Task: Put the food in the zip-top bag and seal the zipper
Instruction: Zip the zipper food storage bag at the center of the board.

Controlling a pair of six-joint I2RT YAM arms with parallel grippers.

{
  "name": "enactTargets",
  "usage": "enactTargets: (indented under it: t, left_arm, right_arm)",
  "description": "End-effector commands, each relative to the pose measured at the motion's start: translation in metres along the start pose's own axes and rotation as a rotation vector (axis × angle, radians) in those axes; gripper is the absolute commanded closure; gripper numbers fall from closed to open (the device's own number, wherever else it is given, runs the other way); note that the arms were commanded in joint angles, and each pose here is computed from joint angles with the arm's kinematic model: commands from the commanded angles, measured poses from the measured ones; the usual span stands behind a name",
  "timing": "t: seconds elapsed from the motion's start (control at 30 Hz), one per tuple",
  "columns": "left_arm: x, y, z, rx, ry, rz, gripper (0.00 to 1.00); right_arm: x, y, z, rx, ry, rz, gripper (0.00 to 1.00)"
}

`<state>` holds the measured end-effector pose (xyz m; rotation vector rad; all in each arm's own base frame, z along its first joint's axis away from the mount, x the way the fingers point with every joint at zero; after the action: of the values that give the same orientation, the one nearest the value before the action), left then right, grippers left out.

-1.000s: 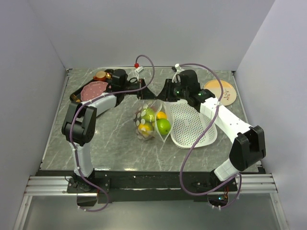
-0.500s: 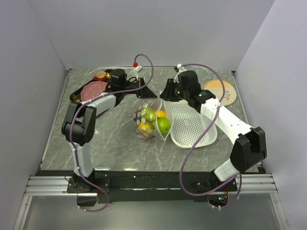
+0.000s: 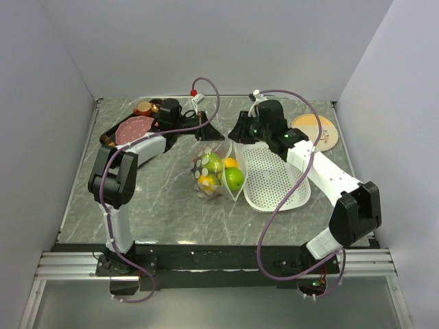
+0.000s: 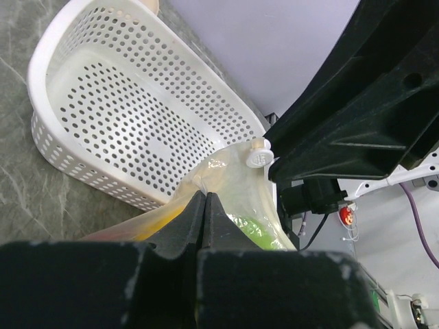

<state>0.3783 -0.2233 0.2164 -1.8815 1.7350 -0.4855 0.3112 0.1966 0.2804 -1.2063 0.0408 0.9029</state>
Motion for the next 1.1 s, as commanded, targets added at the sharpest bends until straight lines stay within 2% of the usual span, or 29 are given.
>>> enactTargets:
  t: [0.0,0.07,0.13,0.43,0.97,1.07]
  left_arm:
    - [0.000,-0.008,-0.016,0.069,0.010,-0.021,0.99]
    - [0.000,-0.008,-0.016,0.067,0.008,-0.018,0.99]
    - [0.000,-0.009,-0.016,0.072,0.002,-0.021,0.99]
    - [0.000,-0.008,-0.017,0.068,-0.003,-0.025,0.99]
    - [0.002,-0.011,-0.020,0.071,0.008,-0.025,0.99]
    - [0.001,-0.010,-0.020,0.070,0.011,-0.027,0.99]
  right_arm:
    - [-0.012,-0.026,0.010,-0.034,-0.014,-0.104,0.74]
    - [-0.010,-0.026,0.009,-0.034,-0.017,-0.111,0.80]
    - [-0.008,-0.026,0.009,-0.034,-0.018,-0.111,0.80]
    - [-0.001,-0.029,0.011,-0.042,-0.031,-0.085,0.69]
    - [0.006,-0.022,0.009,-0.077,0.043,-0.053,0.68]
    - [0.005,-0.023,0.007,-0.082,0.081,-0.051,0.65]
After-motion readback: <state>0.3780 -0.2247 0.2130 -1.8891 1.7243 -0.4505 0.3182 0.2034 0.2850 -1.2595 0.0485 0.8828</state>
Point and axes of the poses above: each gripper's point midway between its finger pads, its own x axis out along the fingers, its own z axis along the line the jaws close on, y = z × x, the point moved 10 cm from there along -x, back along the fingers, and after that the axes turned 6 degrees about -x, right-handed, at the moved point
